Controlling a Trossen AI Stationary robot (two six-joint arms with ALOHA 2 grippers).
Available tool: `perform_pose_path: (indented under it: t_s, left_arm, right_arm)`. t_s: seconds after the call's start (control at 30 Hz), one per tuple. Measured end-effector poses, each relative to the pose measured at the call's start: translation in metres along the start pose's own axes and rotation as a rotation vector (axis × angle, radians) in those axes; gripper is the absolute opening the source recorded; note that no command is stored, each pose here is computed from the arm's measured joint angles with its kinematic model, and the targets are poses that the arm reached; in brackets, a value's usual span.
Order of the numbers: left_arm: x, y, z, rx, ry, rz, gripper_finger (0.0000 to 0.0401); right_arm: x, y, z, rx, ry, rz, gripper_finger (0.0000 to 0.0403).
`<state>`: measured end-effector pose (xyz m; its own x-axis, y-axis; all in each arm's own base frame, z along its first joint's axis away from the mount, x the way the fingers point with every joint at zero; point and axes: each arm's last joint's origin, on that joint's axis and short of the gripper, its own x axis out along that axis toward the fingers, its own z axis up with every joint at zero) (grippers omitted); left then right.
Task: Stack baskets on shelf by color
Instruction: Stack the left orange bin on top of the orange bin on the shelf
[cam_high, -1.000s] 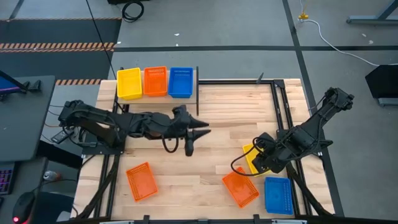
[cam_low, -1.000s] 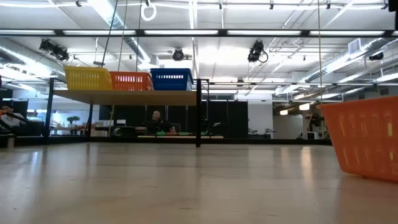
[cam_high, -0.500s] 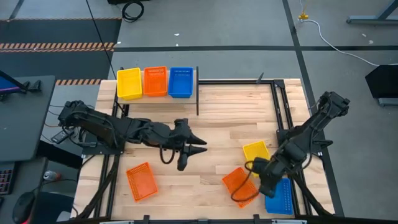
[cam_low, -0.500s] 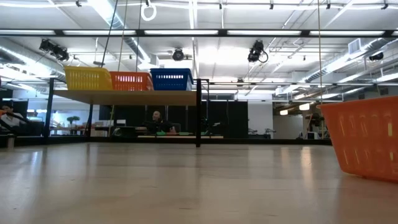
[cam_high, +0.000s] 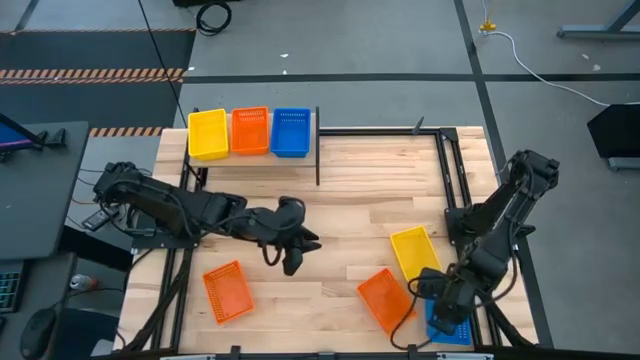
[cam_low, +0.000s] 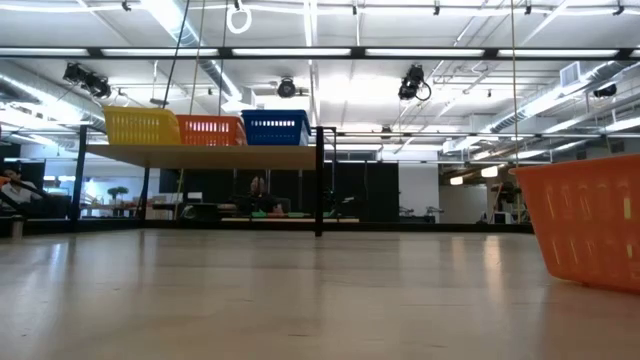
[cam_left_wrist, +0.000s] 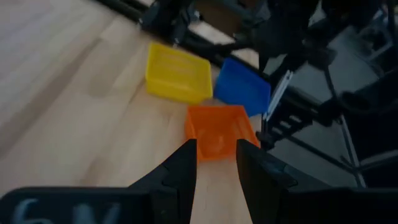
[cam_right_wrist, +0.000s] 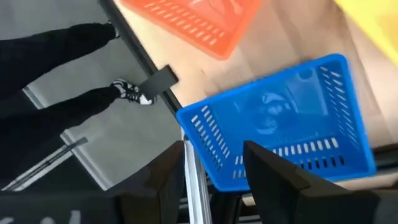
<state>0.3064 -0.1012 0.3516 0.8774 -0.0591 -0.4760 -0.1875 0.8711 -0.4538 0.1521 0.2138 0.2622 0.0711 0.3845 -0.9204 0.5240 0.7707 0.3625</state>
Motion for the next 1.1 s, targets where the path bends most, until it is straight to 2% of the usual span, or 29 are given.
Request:
perform_pose_path:
  t_s: [0.2, 0.4, 0.6, 0.73, 0.9, 1.1]
  left_arm:
    - [-0.006, -0.008, -0.023, -0.045, 0.167, -0.004, 0.0118]
    - [-0.015, -0.023, -0.044, -0.138, 0.289, -0.03, 0.0117]
    - [-0.032, -0.033, -0.075, -0.201, 0.603, -0.054, 0.0116]
    - [-0.044, -0.034, -0.093, -0.204, 0.757, 0.011, 0.0116]
    - [-0.054, -0.035, -0.109, -0.192, 0.834, 0.108, 0.0116]
    - [-0.058, -0.039, -0.118, -0.217, 0.822, 0.165, 0.0128]
  right_arm:
    - [0.011, 0.006, -0.01, -0.148, -0.072, 0.002, 0.017]
    - [0.014, 0.009, -0.004, -0.17, -0.159, 0.011, 0.017]
    - [0.013, 0.009, -0.001, -0.178, -0.227, -0.003, 0.017]
    - [0.013, 0.007, 0.001, -0.175, -0.281, -0.031, 0.017]
    - [0.012, 0.005, 0.008, -0.151, -0.303, -0.052, 0.017]
    - [0.01, 0.004, 0.019, -0.117, -0.317, -0.052, 0.017]
